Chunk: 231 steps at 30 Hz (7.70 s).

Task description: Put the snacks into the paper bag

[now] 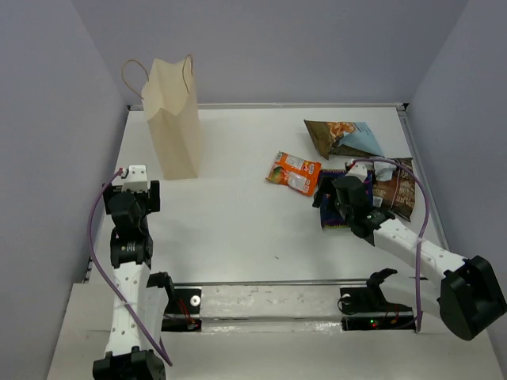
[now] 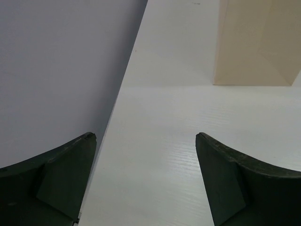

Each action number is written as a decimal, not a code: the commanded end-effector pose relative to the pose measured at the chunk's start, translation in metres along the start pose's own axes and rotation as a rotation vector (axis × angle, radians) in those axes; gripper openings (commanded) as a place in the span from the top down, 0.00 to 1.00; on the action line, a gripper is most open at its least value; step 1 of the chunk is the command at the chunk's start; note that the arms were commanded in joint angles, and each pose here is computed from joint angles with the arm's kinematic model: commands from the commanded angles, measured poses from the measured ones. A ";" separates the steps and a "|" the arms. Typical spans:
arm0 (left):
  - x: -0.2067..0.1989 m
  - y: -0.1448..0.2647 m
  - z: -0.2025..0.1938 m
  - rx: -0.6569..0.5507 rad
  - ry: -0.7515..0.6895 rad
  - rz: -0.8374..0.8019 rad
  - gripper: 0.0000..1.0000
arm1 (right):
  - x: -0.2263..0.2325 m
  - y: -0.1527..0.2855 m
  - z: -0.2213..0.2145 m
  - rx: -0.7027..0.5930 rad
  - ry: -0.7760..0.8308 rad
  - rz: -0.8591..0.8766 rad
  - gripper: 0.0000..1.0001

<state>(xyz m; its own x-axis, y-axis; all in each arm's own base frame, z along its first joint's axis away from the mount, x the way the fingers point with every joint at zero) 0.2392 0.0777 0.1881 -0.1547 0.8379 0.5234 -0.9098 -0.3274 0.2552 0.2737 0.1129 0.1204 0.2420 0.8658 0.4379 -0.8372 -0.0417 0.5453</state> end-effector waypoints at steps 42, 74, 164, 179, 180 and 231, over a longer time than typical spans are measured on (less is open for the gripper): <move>0.053 -0.145 0.243 -0.011 0.218 -0.320 0.15 | 0.116 0.014 0.065 0.032 0.168 0.375 0.00; -0.030 -0.042 0.209 -0.009 0.533 -0.592 1.00 | 0.089 -0.038 0.052 0.089 0.185 0.066 0.00; -0.074 -0.041 0.201 0.163 0.714 -0.562 1.00 | 0.462 0.159 0.204 -0.283 0.119 1.239 0.12; -0.076 -0.043 0.204 0.157 0.704 -0.578 1.00 | 0.069 -0.049 0.237 -0.200 -0.445 -0.052 0.03; -0.076 -0.043 0.204 0.157 0.704 -0.578 1.00 | 0.059 -0.057 0.235 -0.206 -0.469 -0.090 0.03; -0.076 -0.049 0.204 0.132 0.704 -0.564 1.00 | 0.425 0.149 0.326 -0.736 -0.041 1.202 0.99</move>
<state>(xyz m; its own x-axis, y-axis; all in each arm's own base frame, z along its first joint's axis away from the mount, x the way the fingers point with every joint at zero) 0.3688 -0.0574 0.2824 0.0272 0.9486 -0.3154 -0.8390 0.1932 0.5087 0.4328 0.2672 0.5968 -0.5982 0.5832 0.5496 -0.7974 -0.3652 -0.4804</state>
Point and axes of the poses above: each gripper's point midway between its finger pads, its own y axis back along the fingers, its own x axis along the line the jaws close on, z = x × y, the point moved 3 cm from there along y, back along the fingers, and after that the axes turned 15 degrees about -y, right-handed, at the moved point
